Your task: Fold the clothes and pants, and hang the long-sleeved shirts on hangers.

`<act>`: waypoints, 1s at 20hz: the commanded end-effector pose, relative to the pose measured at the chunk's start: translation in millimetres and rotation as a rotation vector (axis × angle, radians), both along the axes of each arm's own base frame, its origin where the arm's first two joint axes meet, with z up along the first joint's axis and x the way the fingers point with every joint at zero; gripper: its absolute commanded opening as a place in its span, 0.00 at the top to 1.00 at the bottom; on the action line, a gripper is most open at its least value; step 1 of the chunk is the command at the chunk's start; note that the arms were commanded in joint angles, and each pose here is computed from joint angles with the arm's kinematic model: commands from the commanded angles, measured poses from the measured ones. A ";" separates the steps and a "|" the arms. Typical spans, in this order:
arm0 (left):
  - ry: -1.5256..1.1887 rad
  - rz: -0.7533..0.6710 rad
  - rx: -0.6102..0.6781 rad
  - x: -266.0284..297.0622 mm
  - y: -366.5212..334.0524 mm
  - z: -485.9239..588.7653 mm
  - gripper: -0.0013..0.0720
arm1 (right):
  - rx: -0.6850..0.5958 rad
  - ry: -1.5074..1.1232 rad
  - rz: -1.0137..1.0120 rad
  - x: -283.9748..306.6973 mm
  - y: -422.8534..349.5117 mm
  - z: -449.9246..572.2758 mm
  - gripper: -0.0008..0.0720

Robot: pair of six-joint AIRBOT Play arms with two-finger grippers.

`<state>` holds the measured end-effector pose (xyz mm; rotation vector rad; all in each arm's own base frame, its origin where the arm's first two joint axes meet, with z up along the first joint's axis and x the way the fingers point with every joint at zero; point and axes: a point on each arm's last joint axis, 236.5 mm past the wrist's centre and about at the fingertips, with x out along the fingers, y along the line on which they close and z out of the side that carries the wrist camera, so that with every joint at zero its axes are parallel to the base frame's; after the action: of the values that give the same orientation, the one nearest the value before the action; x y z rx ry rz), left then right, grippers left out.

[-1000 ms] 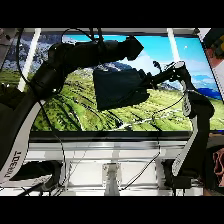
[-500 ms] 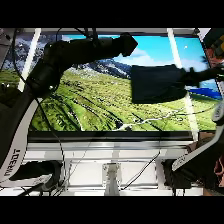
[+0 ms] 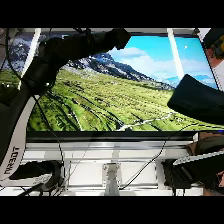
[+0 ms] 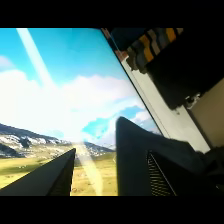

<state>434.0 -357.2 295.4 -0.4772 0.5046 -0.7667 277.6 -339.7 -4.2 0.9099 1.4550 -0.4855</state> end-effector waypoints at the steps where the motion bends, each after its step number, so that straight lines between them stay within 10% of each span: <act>1: -0.004 0.005 -0.002 1.8 1.5 0.9 0.30 | -0.052 0.138 -0.100 -43.6 -22.4 -2.2 0.96; 2: -0.008 0.005 0.002 1.9 1.6 0.8 0.30 | -0.053 0.142 -0.100 -44.5 -22.6 -2.3 0.90; 4: -0.081 0.004 0.084 6.2 6.5 -2.6 0.30 | -0.058 0.160 -0.115 -48.5 -23.1 2.9 0.13; 5: -0.109 0.015 0.127 9.9 11.2 -5.3 0.30 | -0.083 0.152 -0.163 -45.7 -28.5 11.1 0.05; 8: -0.189 0.082 0.252 26.5 38.1 -7.3 0.30 | -0.147 -0.103 -0.173 4.7 -35.5 58.0 0.06; 11: -0.264 0.167 0.280 27.7 82.3 28.3 0.51 | -0.035 -0.582 -0.090 92.6 13.3 145.3 0.65; 14: -0.338 0.286 0.307 5.4 152.9 82.6 0.88 | 0.155 -0.999 0.114 156.7 108.4 251.6 0.96; 20: -0.413 0.499 0.359 -81.1 267.6 155.0 0.94 | 0.364 -1.007 0.446 201.3 286.6 270.1 0.96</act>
<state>395.5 -133.3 426.7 -0.1106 0.1493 -0.3540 466.7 -136.8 245.1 0.8919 0.7386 0.3343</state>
